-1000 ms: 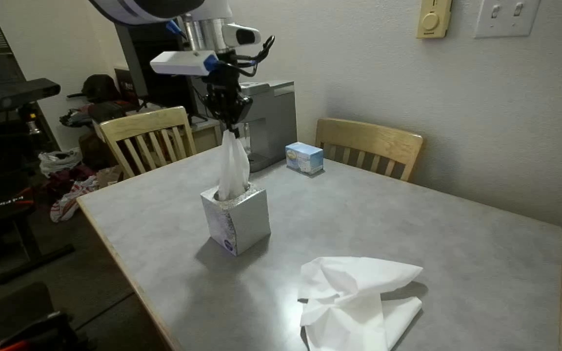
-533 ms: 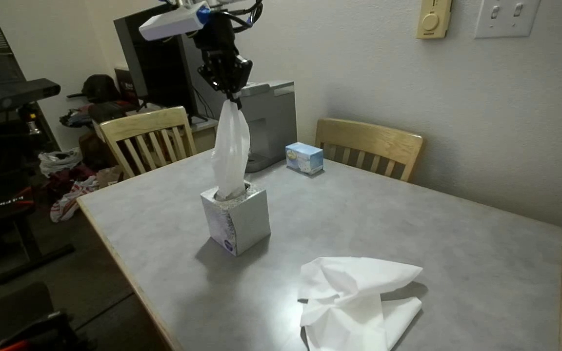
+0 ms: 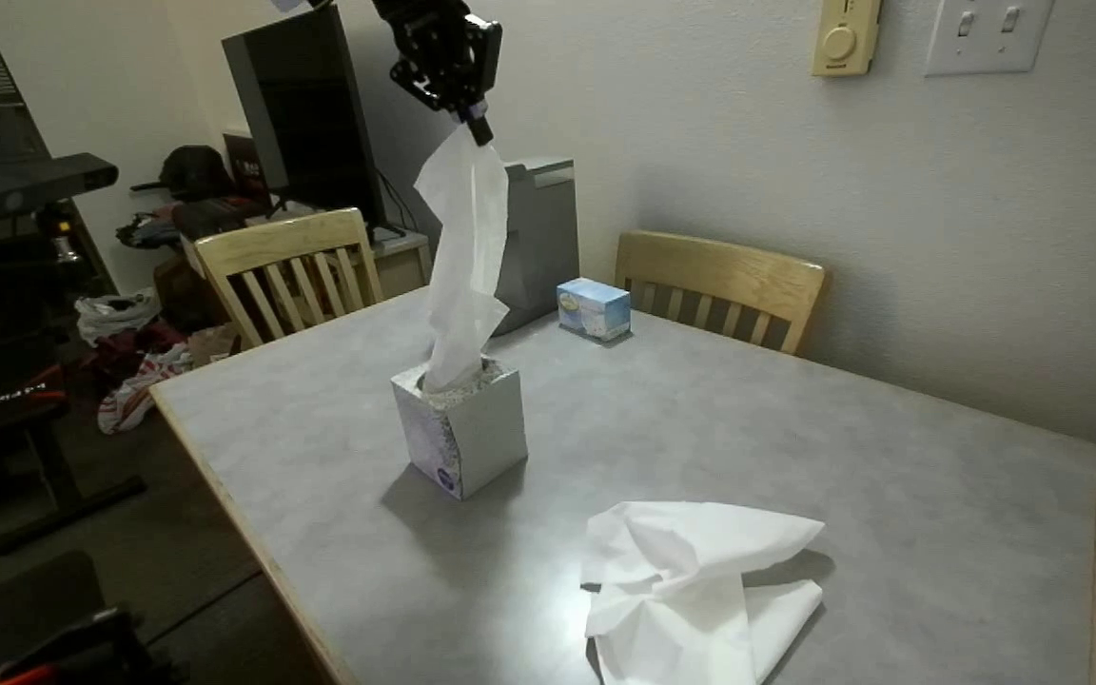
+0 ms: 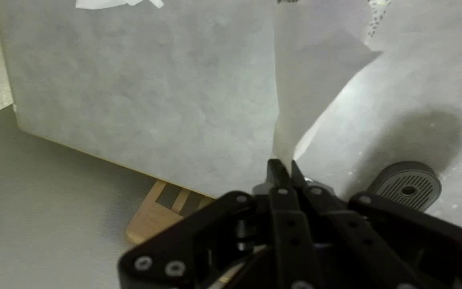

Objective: Get a wipe from the wipe box and place it on the table

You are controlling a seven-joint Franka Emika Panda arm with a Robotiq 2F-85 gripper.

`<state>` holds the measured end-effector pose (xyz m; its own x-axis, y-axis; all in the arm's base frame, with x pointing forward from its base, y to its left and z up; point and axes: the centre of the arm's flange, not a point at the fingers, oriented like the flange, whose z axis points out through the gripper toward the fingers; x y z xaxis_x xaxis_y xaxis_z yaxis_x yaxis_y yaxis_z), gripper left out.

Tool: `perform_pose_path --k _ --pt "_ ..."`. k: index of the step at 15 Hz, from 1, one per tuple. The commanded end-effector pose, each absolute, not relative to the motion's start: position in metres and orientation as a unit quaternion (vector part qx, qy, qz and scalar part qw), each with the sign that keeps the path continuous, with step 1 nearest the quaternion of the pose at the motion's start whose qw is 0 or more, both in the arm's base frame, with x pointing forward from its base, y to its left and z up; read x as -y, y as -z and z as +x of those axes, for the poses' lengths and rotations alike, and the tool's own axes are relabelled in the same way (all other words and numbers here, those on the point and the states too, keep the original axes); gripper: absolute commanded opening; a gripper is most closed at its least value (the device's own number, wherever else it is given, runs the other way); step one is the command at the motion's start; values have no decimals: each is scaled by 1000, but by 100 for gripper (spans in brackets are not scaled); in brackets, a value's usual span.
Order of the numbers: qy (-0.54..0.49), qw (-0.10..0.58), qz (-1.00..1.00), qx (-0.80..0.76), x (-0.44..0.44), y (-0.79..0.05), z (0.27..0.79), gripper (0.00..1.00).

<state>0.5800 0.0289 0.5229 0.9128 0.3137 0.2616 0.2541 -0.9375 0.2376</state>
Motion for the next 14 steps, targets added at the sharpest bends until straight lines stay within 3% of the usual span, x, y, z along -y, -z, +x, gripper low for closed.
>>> perform_pose_path --k 1,11,14 --pt "-170 135 963 -163 -14 -538 585 0" --pt "-198 181 936 -228 97 -568 601 0" --pt "-230 166 919 -274 143 -557 608 0"
